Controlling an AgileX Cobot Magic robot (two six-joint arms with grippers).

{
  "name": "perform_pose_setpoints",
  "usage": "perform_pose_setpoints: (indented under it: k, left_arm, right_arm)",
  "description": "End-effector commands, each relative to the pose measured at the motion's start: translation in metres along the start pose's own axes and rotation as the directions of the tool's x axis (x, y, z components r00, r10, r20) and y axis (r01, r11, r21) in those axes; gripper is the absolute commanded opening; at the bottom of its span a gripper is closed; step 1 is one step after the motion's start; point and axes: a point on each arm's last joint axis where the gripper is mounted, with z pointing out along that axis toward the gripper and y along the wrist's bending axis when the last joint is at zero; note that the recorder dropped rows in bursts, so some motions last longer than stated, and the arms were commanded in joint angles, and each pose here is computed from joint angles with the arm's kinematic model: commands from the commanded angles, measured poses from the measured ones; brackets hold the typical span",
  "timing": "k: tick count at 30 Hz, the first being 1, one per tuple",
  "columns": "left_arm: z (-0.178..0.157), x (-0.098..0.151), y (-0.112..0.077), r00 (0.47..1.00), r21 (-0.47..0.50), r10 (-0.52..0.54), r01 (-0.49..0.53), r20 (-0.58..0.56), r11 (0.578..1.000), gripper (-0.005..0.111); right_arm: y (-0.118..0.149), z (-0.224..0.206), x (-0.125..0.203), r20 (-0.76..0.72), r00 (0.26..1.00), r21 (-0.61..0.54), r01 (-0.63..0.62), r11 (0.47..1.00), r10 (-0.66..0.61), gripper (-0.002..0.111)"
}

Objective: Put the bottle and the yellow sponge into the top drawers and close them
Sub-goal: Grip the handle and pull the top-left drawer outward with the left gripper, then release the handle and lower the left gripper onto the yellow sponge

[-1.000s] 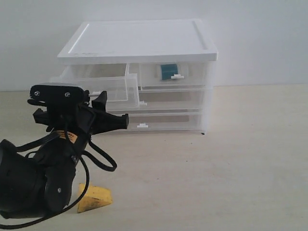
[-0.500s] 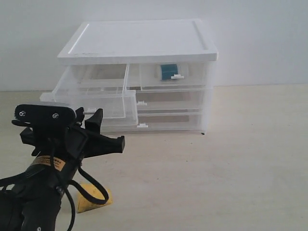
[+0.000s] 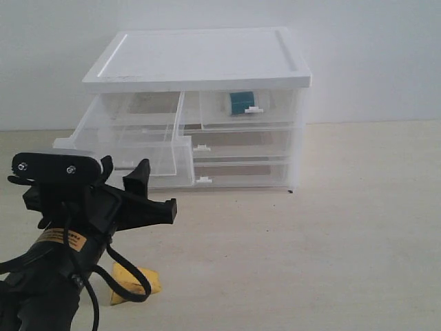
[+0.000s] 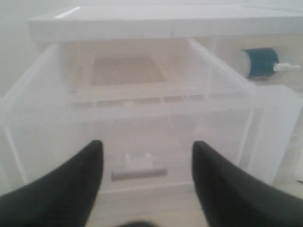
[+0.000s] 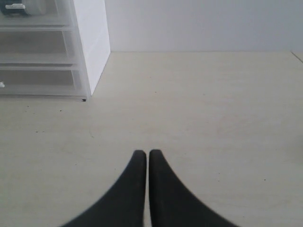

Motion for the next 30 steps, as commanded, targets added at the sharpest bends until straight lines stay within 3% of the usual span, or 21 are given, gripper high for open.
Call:
perform_pose_setpoints:
  k: [1,9,18,21,26,30]
  left_arm:
    - [-0.003,-0.002,-0.001,1.000,0.010,0.018,-0.018,-0.011,1.000,0.077]
    - [-0.008,0.002,-0.001,0.981,0.048,0.031,-0.022,-0.190,0.999,0.078]
    - [-0.026,-0.011,-0.007,0.929,0.242,0.150,-0.068,-0.338,0.968,0.078]
    - [-0.036,-0.016,-0.010,0.897,0.351,0.224,-0.083,-0.381,0.933,0.078]
    - [-0.055,-0.029,-0.013,0.855,0.531,0.368,-0.134,-0.364,0.837,0.078]
    - [-0.067,-0.036,-0.014,0.830,0.620,0.392,-0.071,-0.398,0.781,0.070]
  right_arm:
    - [0.000,0.000,0.001,0.007,1.000,0.004,0.004,1.000,-0.004,0.000]
    - [0.000,0.000,0.001,0.007,1.000,0.004,0.004,1.000,-0.004,0.000]
    - [0.000,0.000,0.001,0.007,1.000,0.004,0.004,1.000,-0.004,0.000]
    - [0.000,0.000,0.001,0.007,1.000,0.004,0.004,1.000,-0.004,0.000]
    - [0.000,0.000,0.001,0.007,1.000,0.004,0.004,1.000,-0.004,0.000]
    - [0.000,0.000,0.001,0.007,1.000,0.004,0.004,1.000,-0.004,0.000]
